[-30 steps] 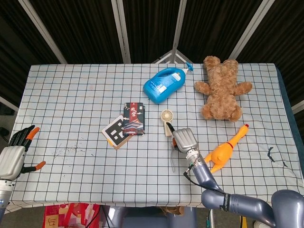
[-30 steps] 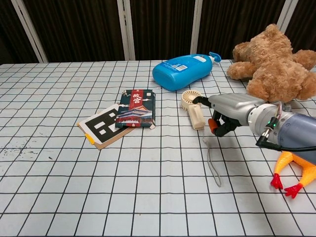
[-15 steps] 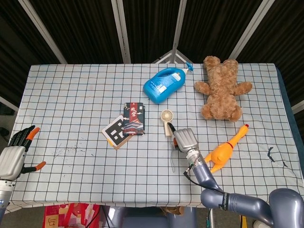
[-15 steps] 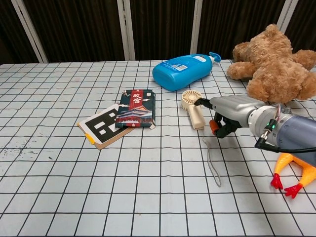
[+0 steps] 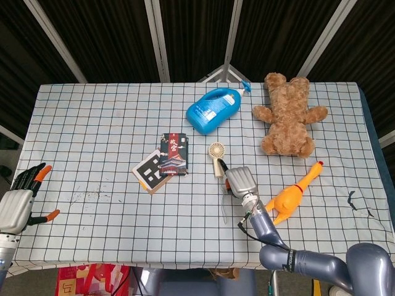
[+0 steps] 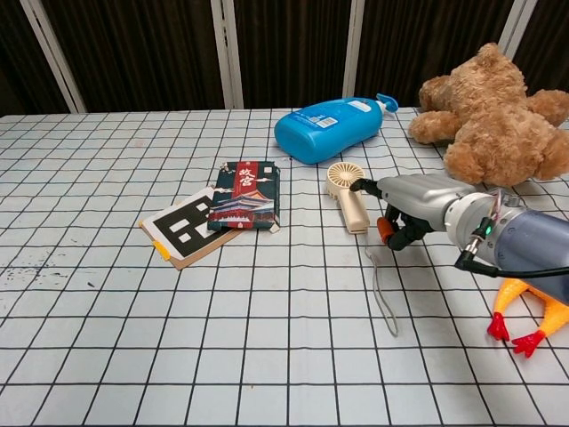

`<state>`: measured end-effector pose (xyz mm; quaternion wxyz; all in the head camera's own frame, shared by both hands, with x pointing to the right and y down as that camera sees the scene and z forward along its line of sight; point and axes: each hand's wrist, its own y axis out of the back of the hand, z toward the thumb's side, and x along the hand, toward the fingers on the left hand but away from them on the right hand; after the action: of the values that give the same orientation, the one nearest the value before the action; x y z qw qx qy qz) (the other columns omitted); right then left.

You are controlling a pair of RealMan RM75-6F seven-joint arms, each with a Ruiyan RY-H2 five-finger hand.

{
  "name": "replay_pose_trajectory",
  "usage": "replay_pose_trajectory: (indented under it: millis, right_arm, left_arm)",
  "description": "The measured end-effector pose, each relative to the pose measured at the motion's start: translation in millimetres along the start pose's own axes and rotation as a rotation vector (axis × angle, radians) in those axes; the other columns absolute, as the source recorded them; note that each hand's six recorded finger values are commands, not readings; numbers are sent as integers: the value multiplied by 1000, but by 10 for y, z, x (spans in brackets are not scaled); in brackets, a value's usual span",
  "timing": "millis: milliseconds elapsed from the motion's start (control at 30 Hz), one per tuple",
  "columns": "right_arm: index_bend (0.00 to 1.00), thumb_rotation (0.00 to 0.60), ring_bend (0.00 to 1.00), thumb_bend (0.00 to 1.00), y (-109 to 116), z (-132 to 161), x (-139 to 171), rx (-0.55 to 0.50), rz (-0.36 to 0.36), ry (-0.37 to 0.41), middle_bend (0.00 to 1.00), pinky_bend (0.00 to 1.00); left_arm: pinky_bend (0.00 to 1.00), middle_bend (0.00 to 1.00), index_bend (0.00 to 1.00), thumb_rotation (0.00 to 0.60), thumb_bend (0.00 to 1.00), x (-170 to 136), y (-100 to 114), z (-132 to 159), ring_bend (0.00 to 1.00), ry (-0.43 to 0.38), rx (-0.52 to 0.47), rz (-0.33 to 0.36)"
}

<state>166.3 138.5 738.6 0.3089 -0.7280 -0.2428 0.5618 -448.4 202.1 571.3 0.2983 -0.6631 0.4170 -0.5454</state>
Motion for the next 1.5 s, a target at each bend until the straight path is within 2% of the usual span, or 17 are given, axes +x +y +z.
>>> replay_pose_trajectory:
  millis: [700,933,1033,1233,1367,1500]
  right_arm:
    - [0,600,895,777,-282,-67,43,37,62,-19,789,927]
    - [0,600,881,777,-137,-7,48,14,14,-6,789,914]
    - [0,600,800,778,8,45,61,-7,-37,10,737,855]
    - [0,600,539,766,410,131,173,-55,-185,63,499,566]
    - [0,600,300,690,700,22,381,-56,-285,81,296,349]
    - [0,600,50,559,808,-239,671,3,-317,71,80,136]
  left_arm:
    - [0,0,0,600,87,-1,-2,4,0,0,-4,-3]
    - [0,0,0,600,87,0,-2,0,0,3,-8,-2]
    - [0,0,0,600,87,0,1,0,0,4,-7,0]
    - [0,0,0,600,87,-4,9,-5,0,8,-11,8]
    - [0,0,0,600,86,-11,23,-7,0,8,-6,17]
    - [0,0,0,600,87,-24,33,-9,0,6,2,26]
